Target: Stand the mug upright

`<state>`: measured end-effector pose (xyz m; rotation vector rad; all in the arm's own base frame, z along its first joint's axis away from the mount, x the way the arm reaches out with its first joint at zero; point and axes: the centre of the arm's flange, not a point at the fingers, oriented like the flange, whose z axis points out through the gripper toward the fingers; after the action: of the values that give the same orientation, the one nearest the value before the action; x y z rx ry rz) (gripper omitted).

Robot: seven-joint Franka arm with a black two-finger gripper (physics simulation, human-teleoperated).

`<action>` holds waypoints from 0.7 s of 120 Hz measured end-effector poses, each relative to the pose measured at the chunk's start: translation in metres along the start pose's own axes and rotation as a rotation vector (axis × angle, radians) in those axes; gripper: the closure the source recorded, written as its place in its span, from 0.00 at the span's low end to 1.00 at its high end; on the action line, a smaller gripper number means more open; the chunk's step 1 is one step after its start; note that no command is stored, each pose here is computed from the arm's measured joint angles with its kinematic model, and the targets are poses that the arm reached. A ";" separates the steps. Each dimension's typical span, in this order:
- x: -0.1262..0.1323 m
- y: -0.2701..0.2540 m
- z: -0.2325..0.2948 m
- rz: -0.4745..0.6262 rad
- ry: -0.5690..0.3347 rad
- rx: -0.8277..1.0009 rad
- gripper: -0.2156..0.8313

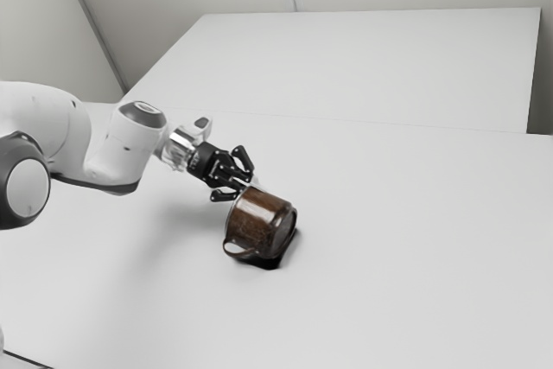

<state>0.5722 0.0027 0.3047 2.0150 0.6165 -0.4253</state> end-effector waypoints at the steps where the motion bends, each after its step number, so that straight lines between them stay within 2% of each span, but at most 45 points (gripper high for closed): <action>1: 0.000 0.000 0.001 0.000 0.000 0.001 0.90; 23: -0.003 0.010 0.005 0.007 0.015 0.025 0.93; 29: -0.008 0.022 0.004 0.037 0.024 0.060 0.94; 42: -0.033 0.068 0.002 0.179 0.063 0.232 0.94; 54: -0.051 0.087 -0.003 0.274 0.109 0.408 0.95; 84: -0.063 0.096 0.007 0.395 0.192 0.789 0.95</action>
<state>0.5766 -0.0600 0.4014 2.8795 0.1377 -0.2489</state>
